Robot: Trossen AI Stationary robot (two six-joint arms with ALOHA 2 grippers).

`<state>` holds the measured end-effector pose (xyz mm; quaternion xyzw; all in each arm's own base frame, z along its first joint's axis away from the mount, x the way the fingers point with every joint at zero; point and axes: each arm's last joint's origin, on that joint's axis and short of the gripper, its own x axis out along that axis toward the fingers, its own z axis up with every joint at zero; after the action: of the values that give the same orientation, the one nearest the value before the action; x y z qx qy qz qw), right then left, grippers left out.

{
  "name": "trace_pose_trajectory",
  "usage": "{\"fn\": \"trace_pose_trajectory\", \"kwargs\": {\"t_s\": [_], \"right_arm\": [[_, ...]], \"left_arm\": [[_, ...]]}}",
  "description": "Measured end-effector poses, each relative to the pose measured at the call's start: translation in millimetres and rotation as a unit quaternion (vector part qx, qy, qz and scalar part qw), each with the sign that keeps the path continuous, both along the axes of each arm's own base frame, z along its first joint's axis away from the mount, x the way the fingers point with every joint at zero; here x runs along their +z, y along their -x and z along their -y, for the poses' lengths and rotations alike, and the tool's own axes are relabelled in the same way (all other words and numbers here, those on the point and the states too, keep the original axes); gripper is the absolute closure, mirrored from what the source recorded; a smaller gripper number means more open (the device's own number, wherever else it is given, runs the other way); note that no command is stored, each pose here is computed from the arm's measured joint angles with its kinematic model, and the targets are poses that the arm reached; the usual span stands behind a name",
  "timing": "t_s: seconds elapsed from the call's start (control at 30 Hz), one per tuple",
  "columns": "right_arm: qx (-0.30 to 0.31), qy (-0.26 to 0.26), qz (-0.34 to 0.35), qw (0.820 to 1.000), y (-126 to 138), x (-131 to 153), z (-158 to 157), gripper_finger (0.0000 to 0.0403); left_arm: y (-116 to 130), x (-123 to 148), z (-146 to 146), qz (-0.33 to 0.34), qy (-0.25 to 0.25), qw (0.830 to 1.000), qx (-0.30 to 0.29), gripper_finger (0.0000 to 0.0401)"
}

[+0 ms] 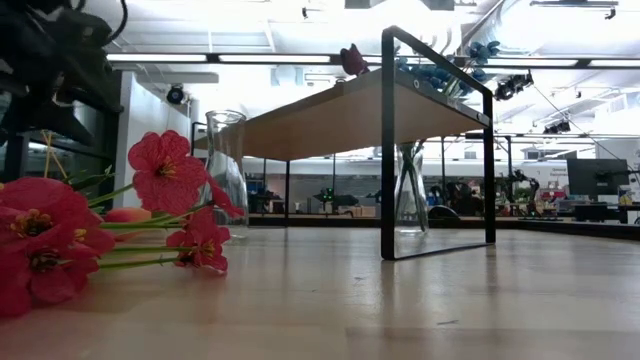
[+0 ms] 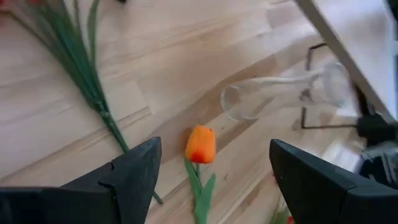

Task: Pick and place flowers into a vace then onto a shelf
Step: Put the top orange flowers into the bottom transparent vase

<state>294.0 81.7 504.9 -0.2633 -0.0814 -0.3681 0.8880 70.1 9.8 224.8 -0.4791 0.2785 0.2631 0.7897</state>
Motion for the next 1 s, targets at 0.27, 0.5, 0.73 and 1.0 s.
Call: {"fn": "trace_pose_trajectory", "kwargs": {"t_s": [0.27, 0.5, 0.73, 1.0], "right_arm": [[-0.019, -0.007, -0.011, 1.000, 0.2, -0.6, 1.3, 0.0304], [-0.036, -0.016, -0.020, 0.999, 0.3, -1.8, 2.0, 0.0304], [-0.039, -0.015, -0.028, 0.999, -0.3, -3.0, 2.0, 0.0304], [-0.040, -0.003, -0.057, 0.998, -2.9, -7.4, 1.1, 0.0304]], "left_arm": [[-25.0, -12.9, -4.8, -0.098, 0.006, 0.994, 0.049, 0.0068], [-42.5, -27.5, -9.9, -0.184, -0.024, 0.978, 0.093, 0.0068], [-56.3, -40.5, -14.1, -0.245, -0.063, 0.961, 0.116, 0.0068], [-74.5, -53.7, -17.7, -0.266, -0.088, 0.951, 0.127, 0.0068]]}}
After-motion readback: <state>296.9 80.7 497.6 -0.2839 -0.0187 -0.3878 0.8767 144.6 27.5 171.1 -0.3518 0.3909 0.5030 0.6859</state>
